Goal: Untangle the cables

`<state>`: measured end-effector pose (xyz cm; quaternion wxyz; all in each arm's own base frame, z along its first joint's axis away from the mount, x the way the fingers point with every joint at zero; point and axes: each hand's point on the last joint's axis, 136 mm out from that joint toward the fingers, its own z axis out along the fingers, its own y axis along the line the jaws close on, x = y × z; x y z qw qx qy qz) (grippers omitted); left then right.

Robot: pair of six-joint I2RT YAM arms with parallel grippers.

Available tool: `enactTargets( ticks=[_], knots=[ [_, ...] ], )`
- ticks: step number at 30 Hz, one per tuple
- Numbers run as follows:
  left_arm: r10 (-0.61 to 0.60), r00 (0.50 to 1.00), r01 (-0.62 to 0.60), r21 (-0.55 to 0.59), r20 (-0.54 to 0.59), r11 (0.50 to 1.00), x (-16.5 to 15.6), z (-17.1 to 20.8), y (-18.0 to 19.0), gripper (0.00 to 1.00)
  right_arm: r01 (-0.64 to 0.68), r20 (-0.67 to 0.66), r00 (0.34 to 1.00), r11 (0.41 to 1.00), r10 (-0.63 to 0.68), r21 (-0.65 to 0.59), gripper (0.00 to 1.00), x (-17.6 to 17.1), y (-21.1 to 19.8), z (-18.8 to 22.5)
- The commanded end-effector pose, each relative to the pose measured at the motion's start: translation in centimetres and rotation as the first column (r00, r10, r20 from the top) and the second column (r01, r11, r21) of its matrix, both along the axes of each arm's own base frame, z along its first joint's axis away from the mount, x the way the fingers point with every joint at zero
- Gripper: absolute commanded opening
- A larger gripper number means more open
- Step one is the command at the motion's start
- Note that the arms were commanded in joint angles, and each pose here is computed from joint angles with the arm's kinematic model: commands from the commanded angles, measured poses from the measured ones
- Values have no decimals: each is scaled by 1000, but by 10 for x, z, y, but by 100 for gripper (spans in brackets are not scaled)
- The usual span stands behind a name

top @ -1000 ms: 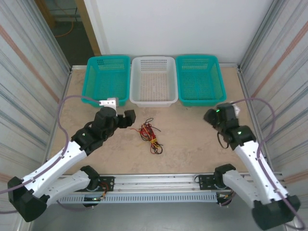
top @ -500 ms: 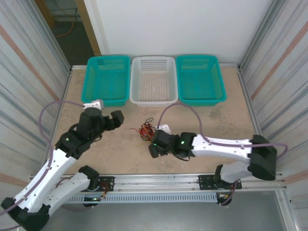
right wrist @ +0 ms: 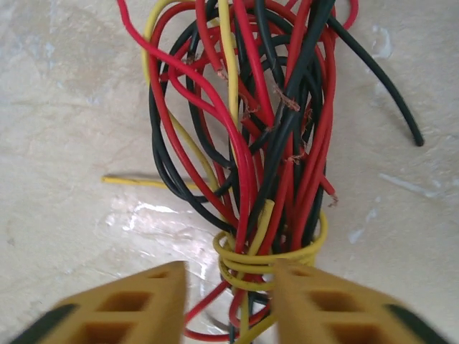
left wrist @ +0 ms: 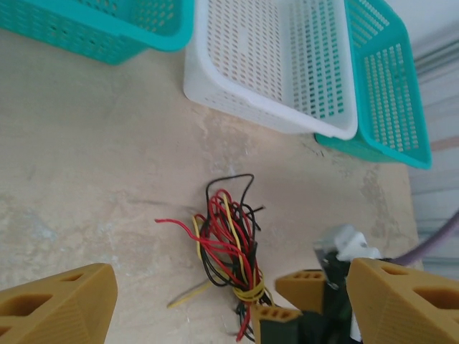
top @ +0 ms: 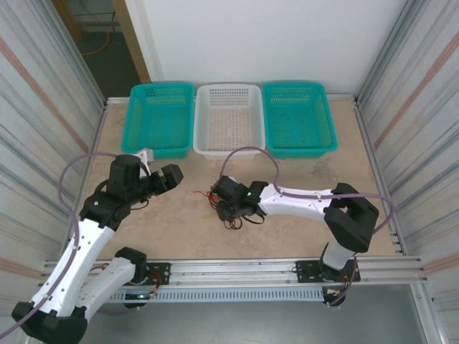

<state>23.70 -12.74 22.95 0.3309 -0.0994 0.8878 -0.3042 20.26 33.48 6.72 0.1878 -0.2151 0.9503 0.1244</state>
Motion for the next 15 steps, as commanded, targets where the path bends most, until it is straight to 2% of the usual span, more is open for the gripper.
enactTargets(
  ticks=[1, 5, 8, 12, 15],
  knots=[
    [-62, 998, 62, -35, -6, 997, -3, -1, -11, 86, -24, 1, 1000, 999, 24, -24, 22, -1, 0, 5],
    [-72, 997, 70, -63, -28, 996, -2, -9, -17, 87, -29, 53, 998, 999, 30, -17, 0, 3, -4, 26],
    [-104, 994, 101, -101, -25, 990, -2, -10, -28, 88, -70, 97, 993, 998, 70, -2, 0, 5, -4, 51],
    [-173, 985, 173, -156, 13, 973, -2, 0, -46, 99, -164, 157, 974, 986, 165, -20, 0, 4, -5, 84],
    [-204, 979, 204, -185, 22, 961, -2, 5, -53, 99, -232, 196, 952, 972, 234, -36, 0, 2, -6, 107]
  ],
)
